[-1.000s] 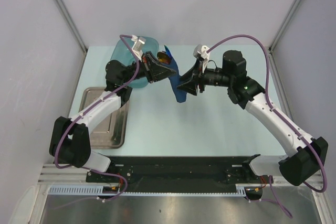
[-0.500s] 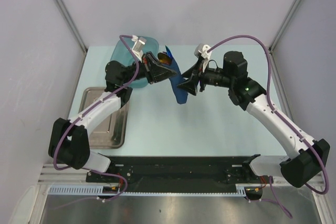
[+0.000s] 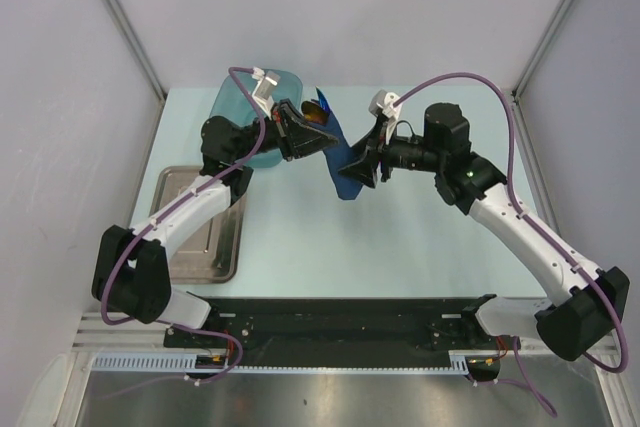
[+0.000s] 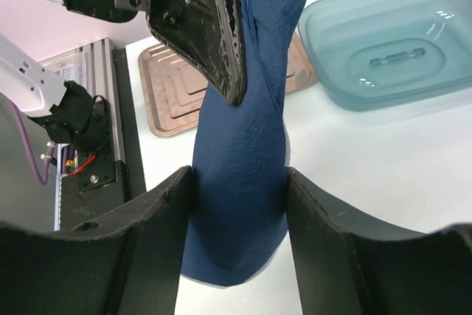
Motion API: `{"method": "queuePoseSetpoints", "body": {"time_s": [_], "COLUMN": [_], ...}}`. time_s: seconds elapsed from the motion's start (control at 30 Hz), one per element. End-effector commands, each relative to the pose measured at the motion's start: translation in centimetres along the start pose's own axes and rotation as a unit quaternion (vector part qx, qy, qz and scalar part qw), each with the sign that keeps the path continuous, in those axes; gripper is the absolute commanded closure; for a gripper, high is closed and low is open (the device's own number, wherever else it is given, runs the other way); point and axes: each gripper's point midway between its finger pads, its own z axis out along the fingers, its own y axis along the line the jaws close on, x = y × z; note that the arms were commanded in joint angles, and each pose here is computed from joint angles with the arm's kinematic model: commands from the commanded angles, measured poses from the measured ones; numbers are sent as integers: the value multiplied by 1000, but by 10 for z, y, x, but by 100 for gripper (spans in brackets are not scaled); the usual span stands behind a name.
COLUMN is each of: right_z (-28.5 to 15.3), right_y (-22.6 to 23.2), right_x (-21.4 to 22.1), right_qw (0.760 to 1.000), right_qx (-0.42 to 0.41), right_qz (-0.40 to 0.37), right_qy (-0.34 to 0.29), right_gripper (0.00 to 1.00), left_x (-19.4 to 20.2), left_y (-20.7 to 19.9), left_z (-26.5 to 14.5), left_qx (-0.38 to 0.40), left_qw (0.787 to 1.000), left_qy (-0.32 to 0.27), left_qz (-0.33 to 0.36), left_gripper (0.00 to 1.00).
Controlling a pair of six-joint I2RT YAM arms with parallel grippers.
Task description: Place the utensils on the paper napkin and roll it up
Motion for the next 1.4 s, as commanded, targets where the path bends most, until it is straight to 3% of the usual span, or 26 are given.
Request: {"method": "queuePoseSetpoints", "body": {"time_s": [0.0,0.27,0.63,0.83,1.07,1.37], "right_z": [-2,-29,-47,-41,-28,-14], "right_y": [6,-10,2,5,7,-10], "right_x": [-5,-35,-60,-62,-50,-26], "right_qw": [1000,997,994,995,997,998], "right_qx": [-6,69,80,66,40,47], "right_qz": [-5,-26,-39,-41,-37,-29], "right_qy": [-5,-28,-61,-65,-57,-32], "right_gripper": [39,22,24,28,53,58], "left_x": [-31,-33,-38,-39,-43,-46], "left_y": [-31,-9,9,12,7,-2], "left_z": [5,3,4,5,8,9], "left_qx": [29,-20,-52,-54,-45,-27], "left_qw": [998,998,996,996,997,998], "left_qy": [-32,-51,-67,-67,-66,-61], "left_qz": [49,21,-7,-11,-8,-3], "left_gripper": [100,100,100,100,100,100]}}
